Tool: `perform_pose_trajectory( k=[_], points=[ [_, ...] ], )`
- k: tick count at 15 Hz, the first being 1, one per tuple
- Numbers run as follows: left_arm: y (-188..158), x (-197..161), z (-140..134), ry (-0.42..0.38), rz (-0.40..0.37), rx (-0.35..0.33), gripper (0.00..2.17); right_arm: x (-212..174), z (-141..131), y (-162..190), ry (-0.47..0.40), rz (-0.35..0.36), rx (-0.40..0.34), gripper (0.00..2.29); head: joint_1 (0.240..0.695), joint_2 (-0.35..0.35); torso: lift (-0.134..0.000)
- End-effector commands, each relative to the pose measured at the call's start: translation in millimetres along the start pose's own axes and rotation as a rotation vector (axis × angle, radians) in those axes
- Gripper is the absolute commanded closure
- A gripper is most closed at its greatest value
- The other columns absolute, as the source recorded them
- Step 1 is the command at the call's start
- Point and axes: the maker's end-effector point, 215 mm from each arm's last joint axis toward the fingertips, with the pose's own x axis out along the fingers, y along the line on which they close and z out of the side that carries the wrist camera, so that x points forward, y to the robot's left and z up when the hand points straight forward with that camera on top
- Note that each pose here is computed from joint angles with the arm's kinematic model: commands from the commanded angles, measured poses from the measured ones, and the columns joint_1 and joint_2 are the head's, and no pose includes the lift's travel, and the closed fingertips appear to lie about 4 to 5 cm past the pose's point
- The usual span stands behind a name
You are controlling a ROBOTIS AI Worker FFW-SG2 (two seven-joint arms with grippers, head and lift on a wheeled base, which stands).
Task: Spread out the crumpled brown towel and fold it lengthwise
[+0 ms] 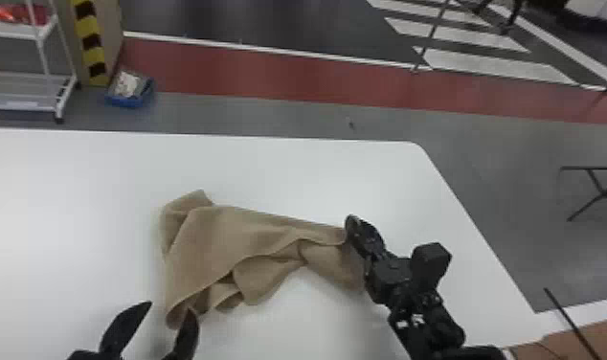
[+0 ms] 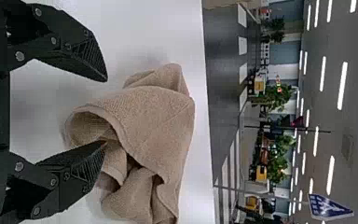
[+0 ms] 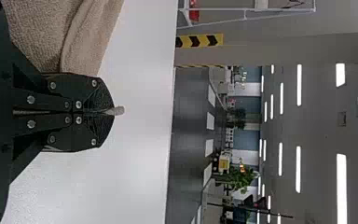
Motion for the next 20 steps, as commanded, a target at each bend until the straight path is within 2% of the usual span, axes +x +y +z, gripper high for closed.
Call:
perform_pose_trajectory(
  k=[1,2,4,6,8,11,15,17,18,19,20],
  points=[
    [3,2,-6,0.012,0.007,0.01,0.54,-2,8,0,-0.025,0.005,0.0,1.53,0.695,-0.275,-0.124],
    [5,1,-8,0.014,0.012,0.019,0.83,-2,9,1,-0.028,0.007,-0.001,1.53,0.695,-0.272,-0.124],
    [11,0,-2,0.002,0.049,0.016,1.77,-3,13,0,-0.04,0.006,-0.004,1.53,0.695,-0.265,-0.124],
    [15,-2,9,-0.021,0.052,0.036,1.8,-5,22,-4,-0.055,0.0,-0.01,1.53,0.695,-0.258,-0.124],
    [24,-1,43,-0.089,0.077,0.07,1.8,-4,48,-9,-0.1,-0.005,-0.025,1.53,0.695,-0.259,-0.124],
    [61,-5,109,-0.204,0.148,0.087,1.8,-6,104,-20,-0.172,-0.008,-0.072,1.53,0.695,-0.247,-0.124],
    [119,-25,195,-0.288,0.247,0.124,1.8,-12,197,-47,-0.228,0.001,-0.09,1.53,0.695,-0.197,-0.124],
    [134,-36,215,-0.283,0.269,0.152,1.8,-25,224,-73,-0.246,-0.025,-0.07,1.53,0.695,-0.178,-0.124],
    [137,-37,214,-0.263,0.267,0.16,1.79,-25,229,-85,-0.242,-0.036,-0.055,1.53,0.682,-0.173,-0.124],
    [136,-34,209,-0.243,0.257,0.167,1.79,-23,228,-89,-0.232,-0.04,-0.051,1.53,0.647,-0.178,-0.124],
    [134,-28,204,-0.228,0.246,0.172,1.79,-20,224,-94,-0.221,-0.048,-0.066,1.53,0.638,-0.185,-0.124]
  ],
)
